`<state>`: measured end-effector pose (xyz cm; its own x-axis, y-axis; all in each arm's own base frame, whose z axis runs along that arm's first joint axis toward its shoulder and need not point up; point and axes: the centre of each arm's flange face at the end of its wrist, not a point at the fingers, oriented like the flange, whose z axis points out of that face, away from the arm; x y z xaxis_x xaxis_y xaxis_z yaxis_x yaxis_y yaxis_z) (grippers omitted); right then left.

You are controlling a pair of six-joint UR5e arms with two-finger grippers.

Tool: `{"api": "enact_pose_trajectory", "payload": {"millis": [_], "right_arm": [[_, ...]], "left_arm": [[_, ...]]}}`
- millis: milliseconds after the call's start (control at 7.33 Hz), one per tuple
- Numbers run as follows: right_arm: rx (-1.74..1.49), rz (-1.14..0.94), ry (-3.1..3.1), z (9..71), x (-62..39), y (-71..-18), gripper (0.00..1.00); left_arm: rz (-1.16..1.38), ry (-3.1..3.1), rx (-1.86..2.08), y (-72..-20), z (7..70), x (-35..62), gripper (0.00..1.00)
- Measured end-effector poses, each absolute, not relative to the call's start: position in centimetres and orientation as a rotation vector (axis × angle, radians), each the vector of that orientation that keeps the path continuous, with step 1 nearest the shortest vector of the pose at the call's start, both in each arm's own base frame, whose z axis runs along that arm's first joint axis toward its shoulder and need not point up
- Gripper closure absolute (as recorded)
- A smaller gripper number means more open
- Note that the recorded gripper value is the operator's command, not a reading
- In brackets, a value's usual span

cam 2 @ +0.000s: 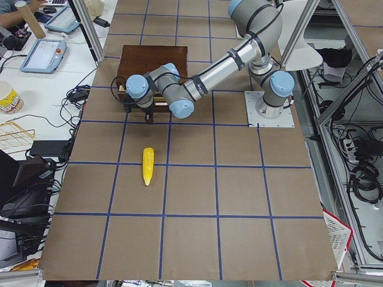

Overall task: Open drawer and put corn inside
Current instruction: 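Pull the drawer out toward the corn with the left gripper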

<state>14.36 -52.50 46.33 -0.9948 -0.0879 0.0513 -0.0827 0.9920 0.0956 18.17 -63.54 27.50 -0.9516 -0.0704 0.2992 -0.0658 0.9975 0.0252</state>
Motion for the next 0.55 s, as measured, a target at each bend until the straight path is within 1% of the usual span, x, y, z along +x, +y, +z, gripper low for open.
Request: {"api": "enact_pose_trajectory", "payload": {"millis": [545], "right_arm": [[0.132, -0.144, -3.079, 46.3, 14.3, -52.5, 0.00]], "left_arm": [[-0.001, -2.832, 0.170, -62.4, 27.7, 22.2, 0.00]]}}
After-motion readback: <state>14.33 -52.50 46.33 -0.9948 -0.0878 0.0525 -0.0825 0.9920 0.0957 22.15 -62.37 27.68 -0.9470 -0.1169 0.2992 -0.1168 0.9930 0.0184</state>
